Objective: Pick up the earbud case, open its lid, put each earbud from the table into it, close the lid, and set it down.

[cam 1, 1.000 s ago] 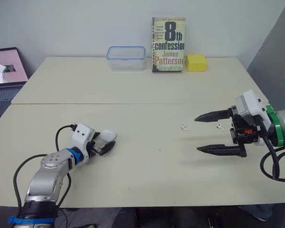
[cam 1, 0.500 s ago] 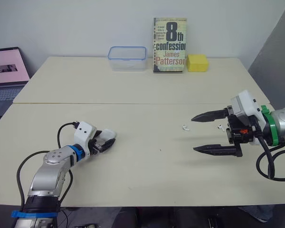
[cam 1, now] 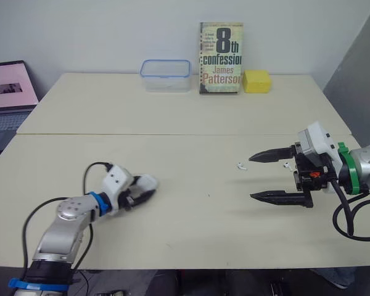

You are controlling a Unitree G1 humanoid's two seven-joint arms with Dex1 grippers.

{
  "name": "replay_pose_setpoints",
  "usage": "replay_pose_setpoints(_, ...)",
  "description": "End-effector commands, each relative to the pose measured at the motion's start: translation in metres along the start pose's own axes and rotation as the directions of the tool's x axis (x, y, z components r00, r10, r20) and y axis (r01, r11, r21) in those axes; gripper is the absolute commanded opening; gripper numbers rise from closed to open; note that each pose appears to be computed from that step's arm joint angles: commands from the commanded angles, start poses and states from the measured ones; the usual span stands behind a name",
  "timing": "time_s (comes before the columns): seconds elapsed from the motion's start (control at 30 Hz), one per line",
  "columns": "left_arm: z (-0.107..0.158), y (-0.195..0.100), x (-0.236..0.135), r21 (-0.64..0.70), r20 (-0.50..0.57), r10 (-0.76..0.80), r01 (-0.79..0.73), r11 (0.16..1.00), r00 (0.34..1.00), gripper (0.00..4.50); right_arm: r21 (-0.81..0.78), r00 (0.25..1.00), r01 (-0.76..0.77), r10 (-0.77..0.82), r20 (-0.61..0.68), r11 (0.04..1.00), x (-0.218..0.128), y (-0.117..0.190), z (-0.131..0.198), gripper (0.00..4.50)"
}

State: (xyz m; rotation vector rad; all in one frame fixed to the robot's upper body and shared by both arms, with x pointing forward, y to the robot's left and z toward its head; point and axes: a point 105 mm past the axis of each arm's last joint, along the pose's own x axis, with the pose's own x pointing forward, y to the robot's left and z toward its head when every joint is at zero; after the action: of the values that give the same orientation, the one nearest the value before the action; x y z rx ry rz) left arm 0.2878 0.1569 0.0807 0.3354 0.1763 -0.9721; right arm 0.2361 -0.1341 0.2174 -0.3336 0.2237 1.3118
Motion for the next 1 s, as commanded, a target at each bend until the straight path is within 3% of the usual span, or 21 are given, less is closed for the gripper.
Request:
replay_pose_setpoints(0.03, 0.045, -0.015, 0.014, 0.157, 0.157, -0.097, 0.072, 0.985, 0.983, 2.78, 0.081, 0.999, 0.034, -0.034, 0.001, 0.996, 0.001, 0.008, 0.000, 4.50)
replay_pose_setpoints(0.17, 0.075, -0.035, 0.027, 0.351, 0.256, -0.235, 0.136, 0.926, 0.938, 2.78, 0.312, 0.997, 0.062, -0.076, 0.033, 0.948, 0.011, 0.013, -0.014, 4.50)
replay_pose_setpoints(0.4, 0.095, -0.040, 0.035, 0.559, 0.303, -0.339, 0.122, 0.820, 0.891, 2.78, 0.496, 0.993, 0.041, -0.092, 0.078, 0.867, 0.039, 0.018, -0.023, 4.50)
replay_pose_setpoints(0.73, 0.098, -0.044, 0.038, 0.663, 0.289, -0.422, 0.138, 0.736, 0.859, 2.78, 0.631, 0.991, -0.007, -0.078, 0.106, 0.775, 0.079, 0.013, -0.027, 4.50)
replay_pose_setpoints(1.0, 0.101, -0.041, 0.039, 0.668, 0.308, -0.412, 0.114, 0.735, 0.857, 2.78, 0.667, 0.991, -0.060, -0.038, 0.131, 0.743, 0.093, 0.012, -0.024, 4.50)
